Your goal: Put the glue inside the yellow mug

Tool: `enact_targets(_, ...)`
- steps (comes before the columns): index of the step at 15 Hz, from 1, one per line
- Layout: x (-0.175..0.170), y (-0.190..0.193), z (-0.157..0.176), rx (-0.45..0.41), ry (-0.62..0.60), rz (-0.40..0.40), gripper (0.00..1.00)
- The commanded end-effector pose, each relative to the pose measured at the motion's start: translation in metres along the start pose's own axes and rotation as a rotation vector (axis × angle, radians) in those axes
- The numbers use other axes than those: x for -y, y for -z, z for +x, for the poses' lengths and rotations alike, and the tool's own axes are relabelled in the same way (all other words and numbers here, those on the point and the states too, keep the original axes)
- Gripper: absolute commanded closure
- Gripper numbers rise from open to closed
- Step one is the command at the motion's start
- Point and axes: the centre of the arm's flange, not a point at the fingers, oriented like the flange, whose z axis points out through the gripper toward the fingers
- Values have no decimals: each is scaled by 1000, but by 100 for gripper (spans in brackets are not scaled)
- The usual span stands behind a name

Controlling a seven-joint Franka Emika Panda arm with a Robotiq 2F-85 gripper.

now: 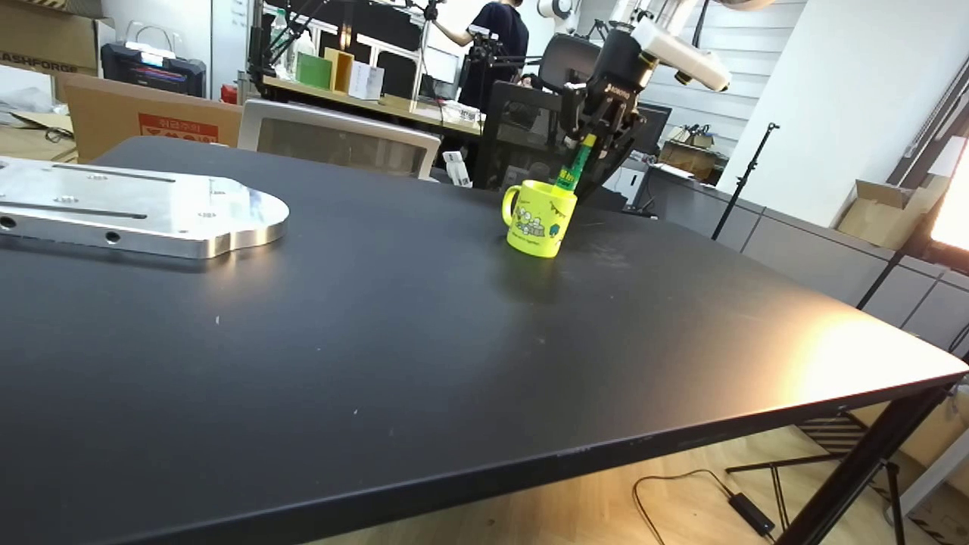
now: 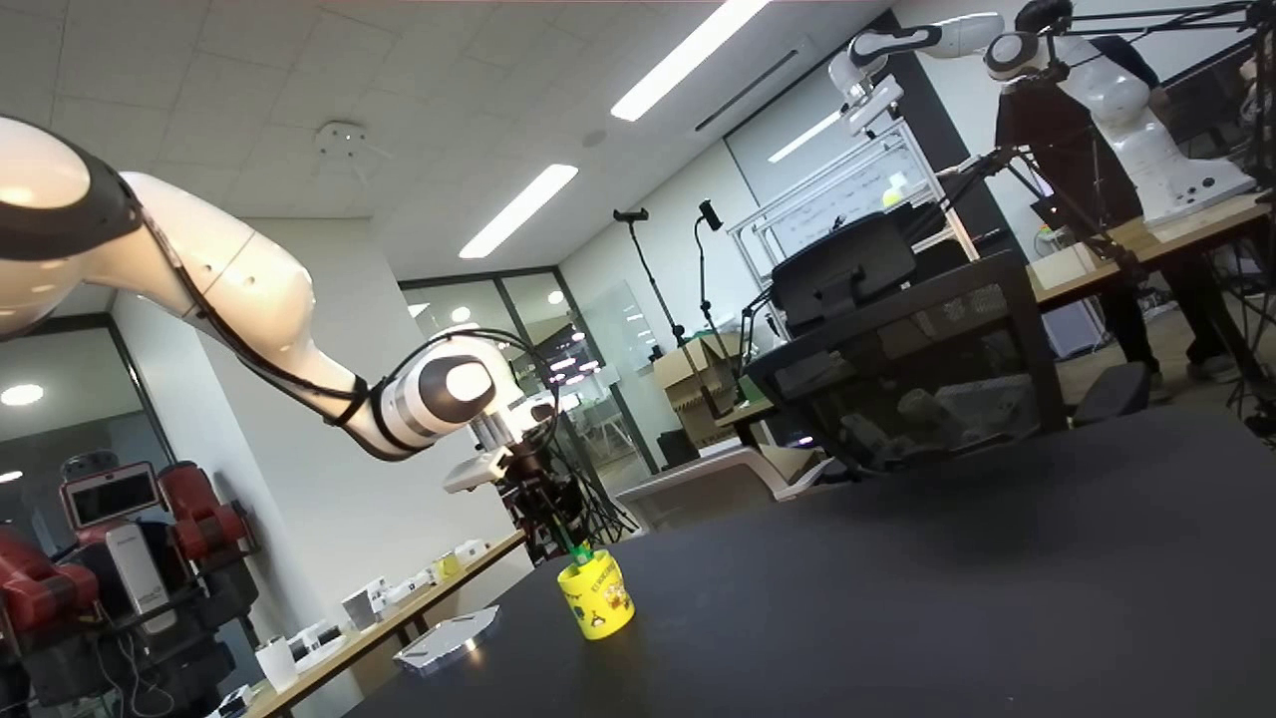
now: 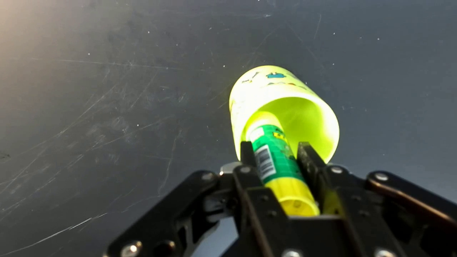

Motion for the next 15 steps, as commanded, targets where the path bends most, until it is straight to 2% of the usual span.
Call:
enact_targets(1, -10, -15, 12, -1, -10, 10, 91)
enact_targets(4, -15, -21, 12, -7, -4, 8, 91)
enact_targets(5, -15, -22, 12, -11, 2, 11, 41)
enact_targets(7, -15, -18, 11, -20, 3, 16, 35)
enact_targets(12, -14, 7, 5, -50, 3, 40, 2)
enact_targets(14, -16, 22, 0, -64, 0, 26, 0)
enact_targets(15, -12, 0, 11, -53, 10, 25, 0)
